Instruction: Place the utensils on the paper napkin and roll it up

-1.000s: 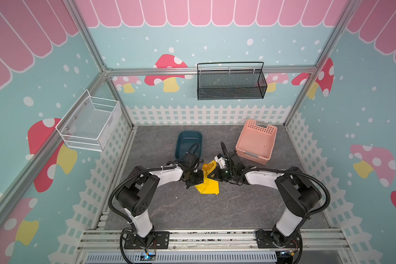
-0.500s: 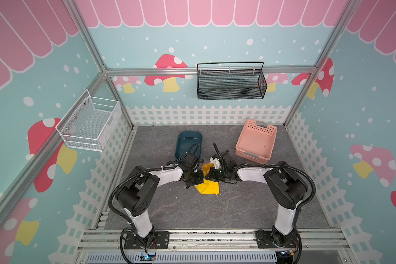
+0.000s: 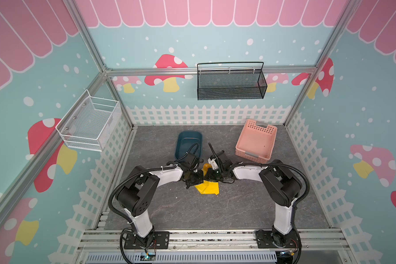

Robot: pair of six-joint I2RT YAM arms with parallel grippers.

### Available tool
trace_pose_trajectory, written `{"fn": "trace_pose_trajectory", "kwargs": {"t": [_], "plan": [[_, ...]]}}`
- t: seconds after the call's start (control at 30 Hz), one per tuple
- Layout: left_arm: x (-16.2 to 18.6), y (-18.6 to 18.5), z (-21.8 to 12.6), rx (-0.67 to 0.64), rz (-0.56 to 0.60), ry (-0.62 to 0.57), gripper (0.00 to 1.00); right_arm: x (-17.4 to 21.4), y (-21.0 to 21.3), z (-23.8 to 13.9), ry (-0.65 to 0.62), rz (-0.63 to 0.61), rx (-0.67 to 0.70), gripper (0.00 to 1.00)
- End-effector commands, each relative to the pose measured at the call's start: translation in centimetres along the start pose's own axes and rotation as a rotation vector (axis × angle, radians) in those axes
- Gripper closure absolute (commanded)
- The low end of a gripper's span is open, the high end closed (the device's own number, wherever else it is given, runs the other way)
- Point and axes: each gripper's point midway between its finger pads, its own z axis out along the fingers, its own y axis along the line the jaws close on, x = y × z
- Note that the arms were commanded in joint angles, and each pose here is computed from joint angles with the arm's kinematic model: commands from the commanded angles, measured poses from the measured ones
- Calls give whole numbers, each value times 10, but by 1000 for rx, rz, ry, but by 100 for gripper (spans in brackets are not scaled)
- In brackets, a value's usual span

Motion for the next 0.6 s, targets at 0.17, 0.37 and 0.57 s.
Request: {"fn": "trace_pose_trajectory", "kwargs": {"t": [0.17, 0.37, 0.57], "plan": [[9, 18, 4, -57, -18, 18, 100, 9, -20, 6, 39, -3, 114, 77], [8, 18, 4, -57, -20, 16, 100, -3, 7, -10, 1, -30, 63, 77], [9, 18, 4, -57, -20, 17, 100, -5, 27, -23, -16, -52, 26, 80]]}}
